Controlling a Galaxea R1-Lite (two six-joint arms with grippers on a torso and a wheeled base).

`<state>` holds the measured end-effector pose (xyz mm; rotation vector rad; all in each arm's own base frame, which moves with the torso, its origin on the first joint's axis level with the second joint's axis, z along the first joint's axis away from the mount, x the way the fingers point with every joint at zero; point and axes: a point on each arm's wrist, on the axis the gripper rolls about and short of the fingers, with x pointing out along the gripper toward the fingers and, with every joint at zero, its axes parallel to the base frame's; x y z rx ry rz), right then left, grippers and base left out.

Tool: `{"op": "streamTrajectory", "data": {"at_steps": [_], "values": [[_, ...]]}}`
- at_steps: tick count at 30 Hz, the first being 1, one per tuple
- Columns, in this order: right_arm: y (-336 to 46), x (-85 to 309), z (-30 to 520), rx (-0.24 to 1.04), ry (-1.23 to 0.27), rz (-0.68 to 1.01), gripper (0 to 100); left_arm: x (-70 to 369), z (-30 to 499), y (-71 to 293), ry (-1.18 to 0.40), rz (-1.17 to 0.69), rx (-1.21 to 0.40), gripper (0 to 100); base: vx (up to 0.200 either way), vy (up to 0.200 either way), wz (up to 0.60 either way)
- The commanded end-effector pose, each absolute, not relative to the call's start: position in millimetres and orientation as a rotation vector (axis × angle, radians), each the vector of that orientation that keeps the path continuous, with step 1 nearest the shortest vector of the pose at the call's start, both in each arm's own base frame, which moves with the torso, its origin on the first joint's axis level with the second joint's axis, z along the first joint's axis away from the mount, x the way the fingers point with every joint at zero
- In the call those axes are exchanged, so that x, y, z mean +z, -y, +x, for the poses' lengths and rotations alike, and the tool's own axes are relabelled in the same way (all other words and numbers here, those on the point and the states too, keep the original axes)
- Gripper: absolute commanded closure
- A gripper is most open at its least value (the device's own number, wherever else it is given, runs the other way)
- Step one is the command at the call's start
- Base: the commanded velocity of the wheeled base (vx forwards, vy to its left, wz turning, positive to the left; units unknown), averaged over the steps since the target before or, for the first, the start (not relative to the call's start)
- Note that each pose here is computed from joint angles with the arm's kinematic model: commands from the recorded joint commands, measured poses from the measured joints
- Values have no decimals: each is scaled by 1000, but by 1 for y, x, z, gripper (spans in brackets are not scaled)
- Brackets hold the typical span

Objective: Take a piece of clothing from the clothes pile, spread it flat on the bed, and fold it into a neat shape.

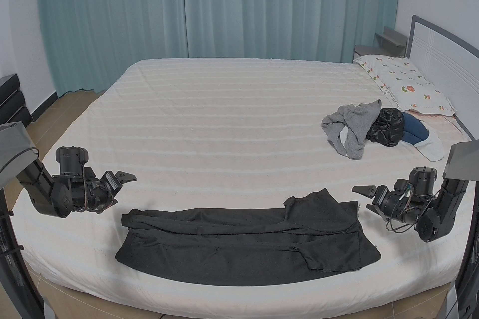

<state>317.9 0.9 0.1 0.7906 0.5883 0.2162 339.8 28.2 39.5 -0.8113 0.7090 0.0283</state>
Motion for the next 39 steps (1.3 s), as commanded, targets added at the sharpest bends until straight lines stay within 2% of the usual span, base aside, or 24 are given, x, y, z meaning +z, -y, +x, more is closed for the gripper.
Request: {"op": "streamTrajectory", "data": {"at_steps": [1, 4, 11, 28, 37, 39], "values": [[-5, -10, 340, 208, -624, 835, 0, 16, 372, -26, -758, -837, 44, 0, 0, 0, 0], [-5, -23, 342, 193, -654, 855, 0, 3, 377, -16, -796, -823, 36, 0, 0, 0, 0], [-3, -27, 339, 168, -683, 905, 0, -4, 373, -3, -825, -778, 50, 0, 0, 0, 0], [-5, -18, 311, 140, -721, 918, 0, 9, 336, -20, -836, -804, 115, 0, 0, 0, 0], [-6, -20, 308, 135, -735, 919, 0, 19, 320, -19, -839, -806, 114, 0, -200, 0, 0], [-6, -20, 308, 134, -736, 919, 0, 19, 319, -19, -839, -806, 114, 0, 0, 0, 0]]}}
